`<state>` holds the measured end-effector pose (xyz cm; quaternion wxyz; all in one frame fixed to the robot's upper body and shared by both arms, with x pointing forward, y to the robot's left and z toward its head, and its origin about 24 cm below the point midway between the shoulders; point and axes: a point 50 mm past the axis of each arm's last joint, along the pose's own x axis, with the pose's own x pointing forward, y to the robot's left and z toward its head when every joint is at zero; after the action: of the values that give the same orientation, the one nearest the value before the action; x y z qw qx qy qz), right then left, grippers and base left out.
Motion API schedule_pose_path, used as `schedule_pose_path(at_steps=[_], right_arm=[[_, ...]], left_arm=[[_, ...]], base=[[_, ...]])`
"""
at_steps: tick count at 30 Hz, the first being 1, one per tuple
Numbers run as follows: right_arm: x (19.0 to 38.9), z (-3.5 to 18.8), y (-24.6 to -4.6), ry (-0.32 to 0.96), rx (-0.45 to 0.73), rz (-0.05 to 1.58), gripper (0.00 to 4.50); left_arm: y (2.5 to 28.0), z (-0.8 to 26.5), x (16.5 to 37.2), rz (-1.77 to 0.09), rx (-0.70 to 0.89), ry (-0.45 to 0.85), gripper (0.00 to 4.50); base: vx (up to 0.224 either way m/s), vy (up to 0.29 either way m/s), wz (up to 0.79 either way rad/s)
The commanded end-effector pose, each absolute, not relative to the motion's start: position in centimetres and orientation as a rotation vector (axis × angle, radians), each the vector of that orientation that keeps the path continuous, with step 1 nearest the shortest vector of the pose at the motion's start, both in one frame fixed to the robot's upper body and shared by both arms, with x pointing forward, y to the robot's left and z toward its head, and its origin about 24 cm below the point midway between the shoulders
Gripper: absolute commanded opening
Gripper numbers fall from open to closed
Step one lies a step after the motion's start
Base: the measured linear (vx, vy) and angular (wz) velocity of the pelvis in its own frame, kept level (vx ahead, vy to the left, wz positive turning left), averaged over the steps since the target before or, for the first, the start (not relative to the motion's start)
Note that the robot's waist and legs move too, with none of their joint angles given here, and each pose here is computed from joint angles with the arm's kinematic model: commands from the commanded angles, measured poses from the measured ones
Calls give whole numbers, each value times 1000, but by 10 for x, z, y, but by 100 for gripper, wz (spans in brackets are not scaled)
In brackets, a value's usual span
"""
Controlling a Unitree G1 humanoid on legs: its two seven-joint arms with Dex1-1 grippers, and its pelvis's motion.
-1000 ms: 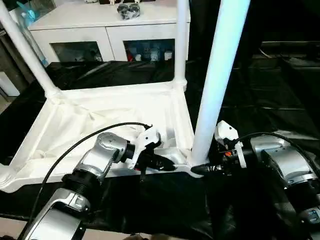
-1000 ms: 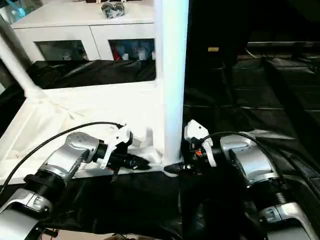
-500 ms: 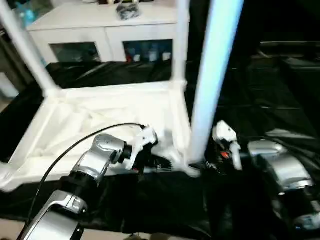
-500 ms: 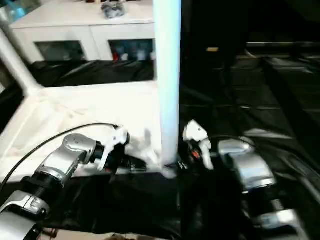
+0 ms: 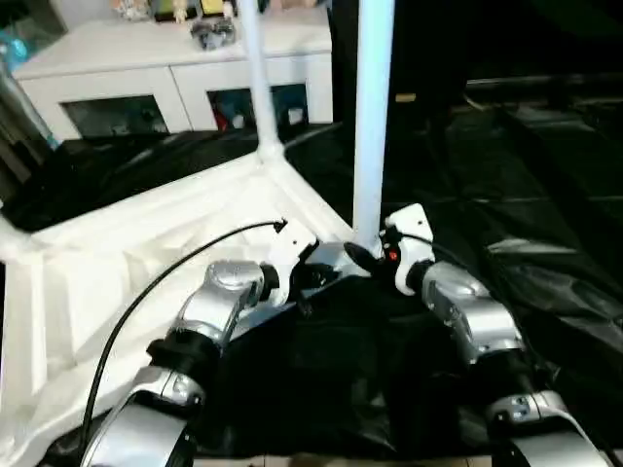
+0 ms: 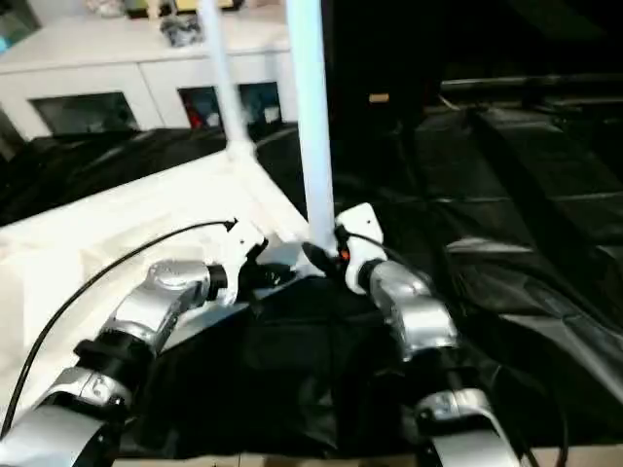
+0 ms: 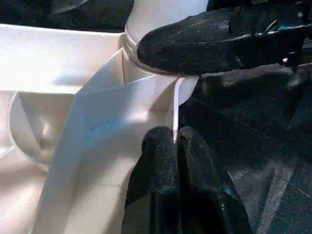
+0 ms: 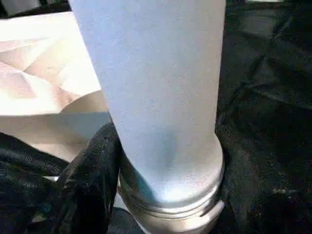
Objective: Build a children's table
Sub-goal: Rotate leg to tighten
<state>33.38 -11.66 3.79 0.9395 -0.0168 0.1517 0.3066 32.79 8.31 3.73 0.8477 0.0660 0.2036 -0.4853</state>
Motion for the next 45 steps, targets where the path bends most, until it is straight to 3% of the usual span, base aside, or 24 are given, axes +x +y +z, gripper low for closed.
schedule_pose_path(at_steps=[1,3,4,5,9,12,20,21,24,31,38,45], right_arm=[[324,24,-91,392,10,772,336],[324,24,-91,392,10,772,342],[324,26,-94,386,3,791,372],[321,30,-107,382,-61,879,380],[316,33,-117,383,-121,966,384],[304,43,-134,382,-160,1160,384],[287,55,-154,464,-177,1391,384],[287,57,-155,467,-178,1403,358],[287,60,-156,472,-173,1422,348],[279,58,-149,487,-159,1479,275],[273,46,-142,491,-111,1427,265],[298,14,-129,478,-50,946,263]], left_arm=[[47,66,324,-1213,126,278,0],[47,66,324,-1213,126,278,0],[49,66,323,-1230,126,277,0],[56,66,319,-1286,132,276,0],[62,66,317,-1325,140,283,0],[73,65,314,-1391,168,316,0],[88,66,307,-1515,192,363,0],[90,66,307,-1529,195,372,0],[93,66,306,-1550,200,390,0],[98,65,304,-1564,210,403,0],[95,61,308,-1479,192,387,0],[78,59,324,-1241,154,350,0]], base=[[0,0,0],[0,0,0],[0,0,0],[0,0,0],[0,0,0],[0,0,0],[0,0,0],[0,0,0],[0,0,0],[0,0,0],[0,0,0],[0,0,0]])
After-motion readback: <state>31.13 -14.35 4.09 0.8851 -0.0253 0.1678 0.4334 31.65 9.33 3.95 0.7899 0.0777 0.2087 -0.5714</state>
